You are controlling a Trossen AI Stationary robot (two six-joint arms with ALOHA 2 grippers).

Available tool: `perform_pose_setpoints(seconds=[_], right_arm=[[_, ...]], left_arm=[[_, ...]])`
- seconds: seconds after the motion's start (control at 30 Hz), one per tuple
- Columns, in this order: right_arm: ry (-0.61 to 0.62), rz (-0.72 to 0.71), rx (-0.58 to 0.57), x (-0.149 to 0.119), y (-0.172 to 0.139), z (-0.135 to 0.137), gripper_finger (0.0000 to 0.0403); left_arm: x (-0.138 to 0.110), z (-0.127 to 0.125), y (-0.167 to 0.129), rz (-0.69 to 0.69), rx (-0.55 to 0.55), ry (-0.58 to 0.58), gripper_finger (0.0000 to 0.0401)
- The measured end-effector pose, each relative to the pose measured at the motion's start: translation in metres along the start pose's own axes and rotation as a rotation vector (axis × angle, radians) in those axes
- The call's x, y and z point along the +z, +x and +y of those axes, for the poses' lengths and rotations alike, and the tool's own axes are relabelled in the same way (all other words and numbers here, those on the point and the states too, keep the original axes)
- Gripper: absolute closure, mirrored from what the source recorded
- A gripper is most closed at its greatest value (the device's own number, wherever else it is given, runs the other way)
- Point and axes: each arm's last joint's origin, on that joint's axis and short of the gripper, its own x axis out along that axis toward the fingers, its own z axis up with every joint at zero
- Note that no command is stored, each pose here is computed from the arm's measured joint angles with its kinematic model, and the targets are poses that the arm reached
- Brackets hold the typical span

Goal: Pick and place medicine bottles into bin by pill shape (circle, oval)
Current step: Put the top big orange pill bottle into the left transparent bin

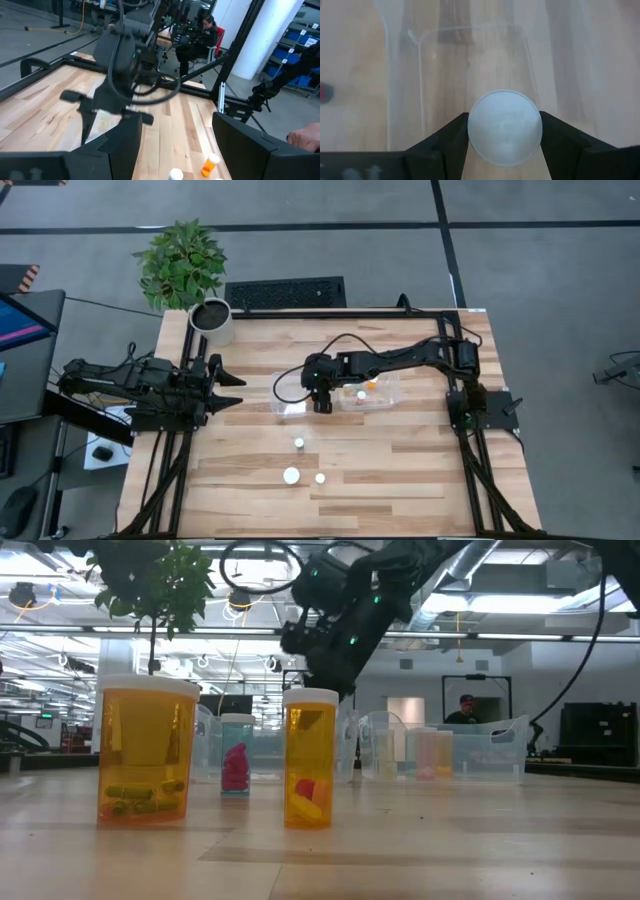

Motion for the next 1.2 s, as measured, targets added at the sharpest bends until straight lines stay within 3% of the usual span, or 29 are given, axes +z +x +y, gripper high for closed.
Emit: perform_pose_setpoints(seconds=[0.63,0.93,1.2], right_arm=[[-0.001,0.021,0.010,-0.003,-0.001,-0.003,0.0172],[-0.002,0.036,0.012,-0.005,0.000,-0.003,0.0141],[-0.004,0.025,0.010,0.001,-0.011,-0.003,0.0137]], left_arm=[[0.000,0.000,0.000,0.000,0.000,-0.007,0.0166],[0.000,0.000,0.000,0.000,0.000,-0.007,0.0166],[0.000,0.000,0.000,-0.001,0.000,-0.010,0.0166]])
